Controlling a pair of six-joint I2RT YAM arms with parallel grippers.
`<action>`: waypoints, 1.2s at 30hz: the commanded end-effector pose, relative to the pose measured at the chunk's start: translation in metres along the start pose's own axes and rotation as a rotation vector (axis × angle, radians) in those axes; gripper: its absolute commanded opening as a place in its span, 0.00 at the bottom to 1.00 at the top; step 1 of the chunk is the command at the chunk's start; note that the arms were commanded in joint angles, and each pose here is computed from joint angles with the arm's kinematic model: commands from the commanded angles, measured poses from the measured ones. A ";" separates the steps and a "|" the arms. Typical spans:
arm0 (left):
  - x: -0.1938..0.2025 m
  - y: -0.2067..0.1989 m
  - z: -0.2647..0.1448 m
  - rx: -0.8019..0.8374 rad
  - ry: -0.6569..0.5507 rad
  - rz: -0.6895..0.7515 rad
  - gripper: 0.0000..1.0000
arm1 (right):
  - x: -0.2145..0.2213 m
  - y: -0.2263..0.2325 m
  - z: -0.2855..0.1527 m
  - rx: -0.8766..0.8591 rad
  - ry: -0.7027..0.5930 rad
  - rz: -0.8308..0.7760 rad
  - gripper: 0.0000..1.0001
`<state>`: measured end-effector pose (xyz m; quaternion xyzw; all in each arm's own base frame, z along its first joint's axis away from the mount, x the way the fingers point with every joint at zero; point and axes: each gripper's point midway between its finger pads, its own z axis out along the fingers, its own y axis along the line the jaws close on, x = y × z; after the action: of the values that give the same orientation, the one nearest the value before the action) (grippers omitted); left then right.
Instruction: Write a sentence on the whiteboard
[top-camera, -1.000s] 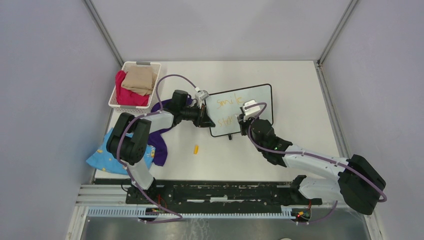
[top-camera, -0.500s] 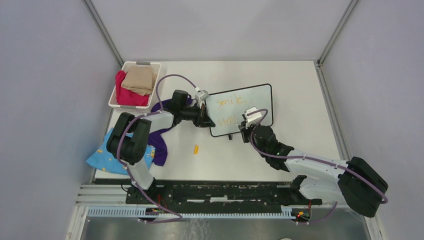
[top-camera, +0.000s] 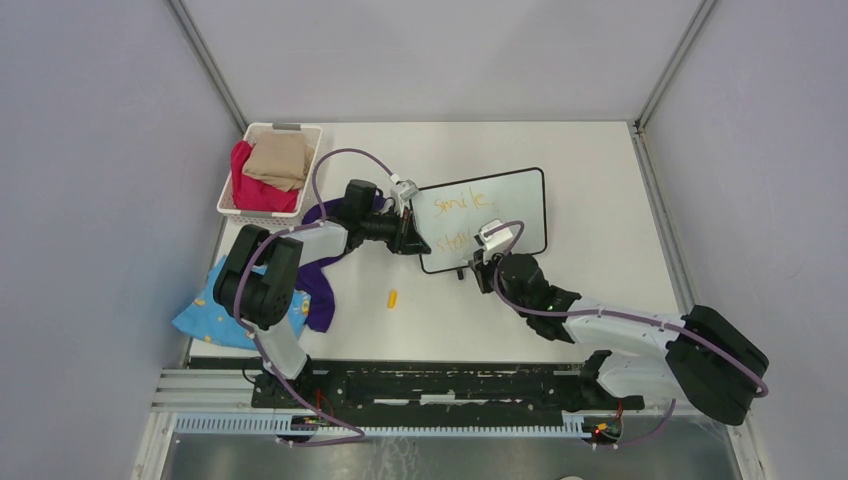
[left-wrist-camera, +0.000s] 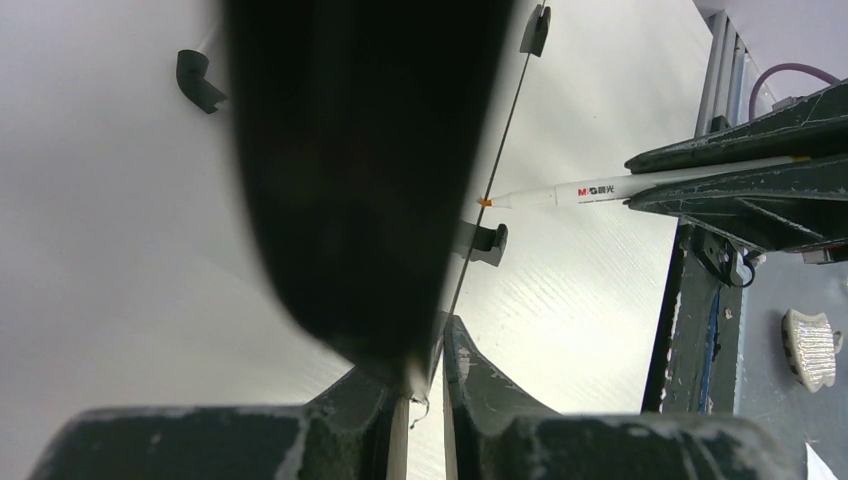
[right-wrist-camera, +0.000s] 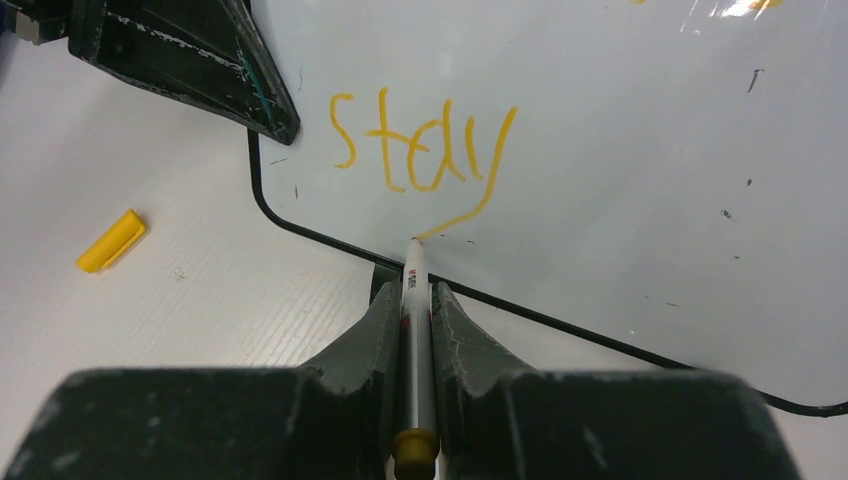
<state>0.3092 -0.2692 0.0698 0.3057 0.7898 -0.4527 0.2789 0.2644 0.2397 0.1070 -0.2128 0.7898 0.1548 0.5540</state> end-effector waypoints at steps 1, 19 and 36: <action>0.056 0.016 0.008 -0.093 0.173 -0.029 0.02 | -0.036 -0.006 -0.003 0.039 -0.098 0.029 0.00; 0.057 0.018 0.009 -0.104 0.177 -0.035 0.02 | -0.086 -0.051 -0.034 0.185 -0.258 0.024 0.00; 0.058 0.018 0.008 -0.106 0.181 -0.035 0.02 | -0.094 -0.042 -0.017 0.164 -0.243 0.013 0.00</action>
<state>0.3094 -0.2706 0.0697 0.3075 0.7906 -0.4520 0.2759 0.2910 0.2022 0.1700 -0.1572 0.7525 0.1020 0.6313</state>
